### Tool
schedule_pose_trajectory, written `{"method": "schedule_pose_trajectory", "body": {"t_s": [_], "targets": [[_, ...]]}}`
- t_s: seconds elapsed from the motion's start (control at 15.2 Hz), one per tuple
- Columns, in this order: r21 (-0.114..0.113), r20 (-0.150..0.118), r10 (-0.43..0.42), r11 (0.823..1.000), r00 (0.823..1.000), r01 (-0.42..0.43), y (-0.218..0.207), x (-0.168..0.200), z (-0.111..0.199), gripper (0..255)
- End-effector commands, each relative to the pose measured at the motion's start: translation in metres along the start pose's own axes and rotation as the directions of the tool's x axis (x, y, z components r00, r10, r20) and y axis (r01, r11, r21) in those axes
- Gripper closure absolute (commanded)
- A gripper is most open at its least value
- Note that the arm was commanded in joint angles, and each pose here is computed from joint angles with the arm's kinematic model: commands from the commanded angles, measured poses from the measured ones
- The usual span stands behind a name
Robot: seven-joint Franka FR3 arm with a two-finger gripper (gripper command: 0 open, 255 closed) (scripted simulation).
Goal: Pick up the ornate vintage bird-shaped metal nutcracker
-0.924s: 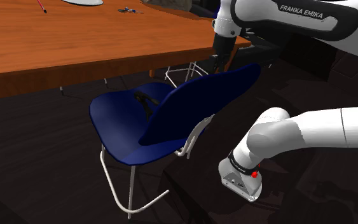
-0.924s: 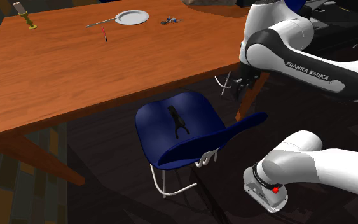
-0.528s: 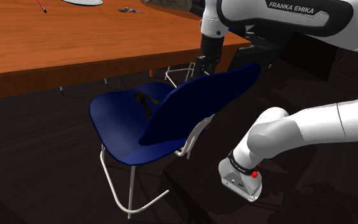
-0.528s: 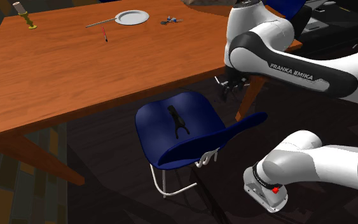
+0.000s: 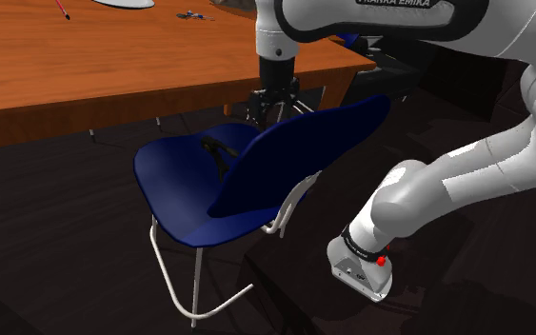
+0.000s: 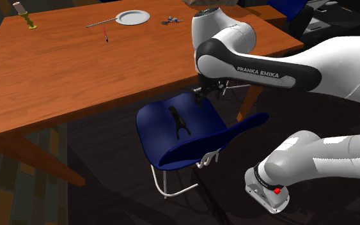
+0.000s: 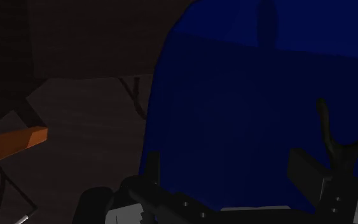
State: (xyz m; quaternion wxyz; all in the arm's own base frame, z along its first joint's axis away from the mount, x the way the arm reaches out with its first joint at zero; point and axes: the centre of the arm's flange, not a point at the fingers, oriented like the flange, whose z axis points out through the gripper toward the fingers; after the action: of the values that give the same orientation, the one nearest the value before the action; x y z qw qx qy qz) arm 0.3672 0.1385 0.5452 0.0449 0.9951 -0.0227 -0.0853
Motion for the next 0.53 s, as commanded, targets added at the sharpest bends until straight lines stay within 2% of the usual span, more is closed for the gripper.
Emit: {"method": "schedule_pose_trajectory", "body": {"t_s": [0.0,0.46], "targets": [[-0.003,0.012,0.019,1.000,1.000,-0.019,-0.029,0.011,-0.003,0],[-0.017,0.052,0.081,0.997,0.995,-0.080,-0.116,0.054,-0.004,0]]}}
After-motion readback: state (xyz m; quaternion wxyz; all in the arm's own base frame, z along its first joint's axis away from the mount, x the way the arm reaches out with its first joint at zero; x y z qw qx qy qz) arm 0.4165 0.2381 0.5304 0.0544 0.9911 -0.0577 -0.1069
